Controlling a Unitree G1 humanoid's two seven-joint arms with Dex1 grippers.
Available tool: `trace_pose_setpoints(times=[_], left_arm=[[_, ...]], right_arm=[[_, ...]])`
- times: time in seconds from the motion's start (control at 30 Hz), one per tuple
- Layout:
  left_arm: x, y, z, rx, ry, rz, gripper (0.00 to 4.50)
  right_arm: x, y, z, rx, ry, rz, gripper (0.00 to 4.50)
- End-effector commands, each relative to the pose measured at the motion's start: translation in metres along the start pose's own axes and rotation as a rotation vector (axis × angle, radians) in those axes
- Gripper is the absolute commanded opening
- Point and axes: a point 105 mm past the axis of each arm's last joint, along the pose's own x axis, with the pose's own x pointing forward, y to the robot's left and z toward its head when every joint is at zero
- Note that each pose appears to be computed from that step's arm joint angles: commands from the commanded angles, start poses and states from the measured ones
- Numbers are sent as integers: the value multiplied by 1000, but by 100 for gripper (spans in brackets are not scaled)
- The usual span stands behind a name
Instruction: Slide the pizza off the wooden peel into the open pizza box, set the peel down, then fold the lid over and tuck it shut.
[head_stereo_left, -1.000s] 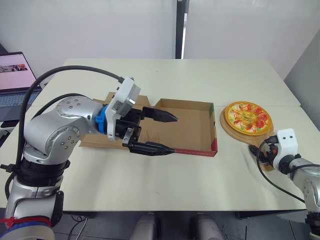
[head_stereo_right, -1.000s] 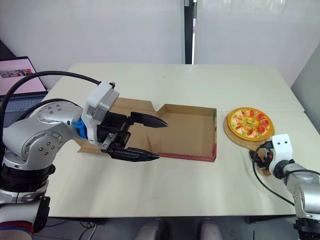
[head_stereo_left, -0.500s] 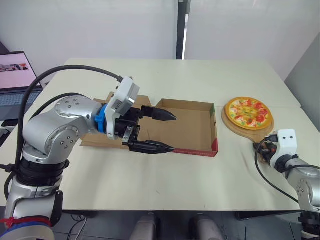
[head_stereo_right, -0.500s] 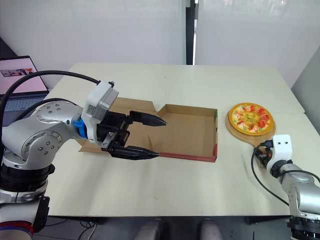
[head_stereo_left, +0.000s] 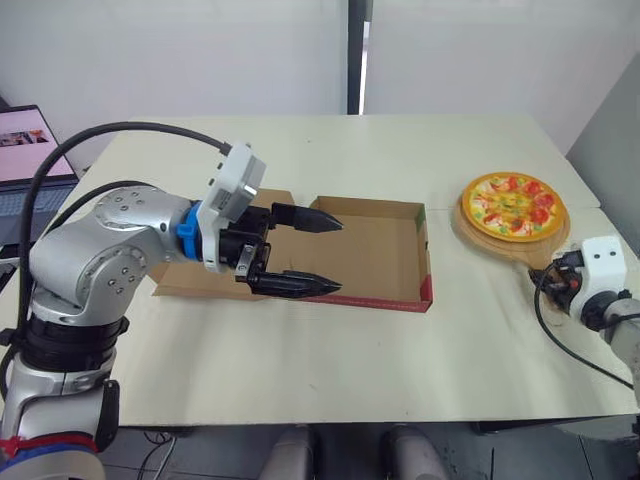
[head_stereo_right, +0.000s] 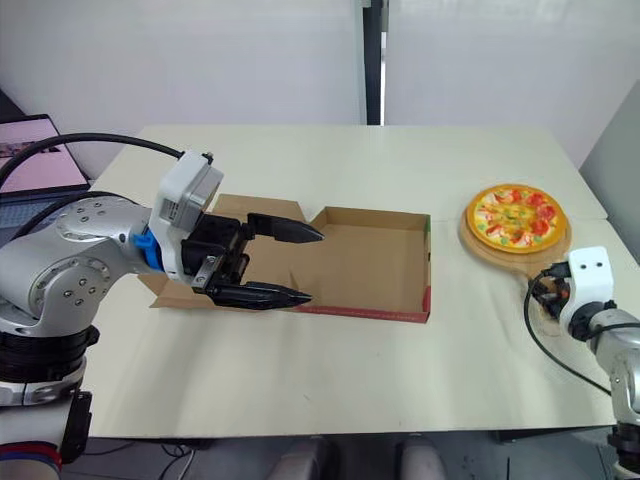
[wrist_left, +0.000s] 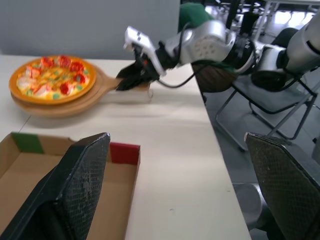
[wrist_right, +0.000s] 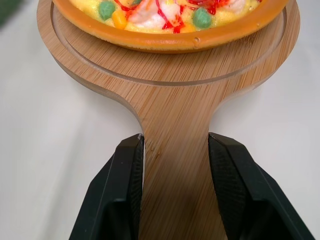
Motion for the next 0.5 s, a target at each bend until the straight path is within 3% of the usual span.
trace_pose_setpoints(times=[0.03, 0.5], left_arm=[[-17, 3, 7, 36, 18, 90, 450], [-54, -2, -17, -23, 154, 237, 450]], right_arm=[[-15, 13, 58, -132, -164, 87, 163], [2, 64, 80, -410, -143, 363, 163]])
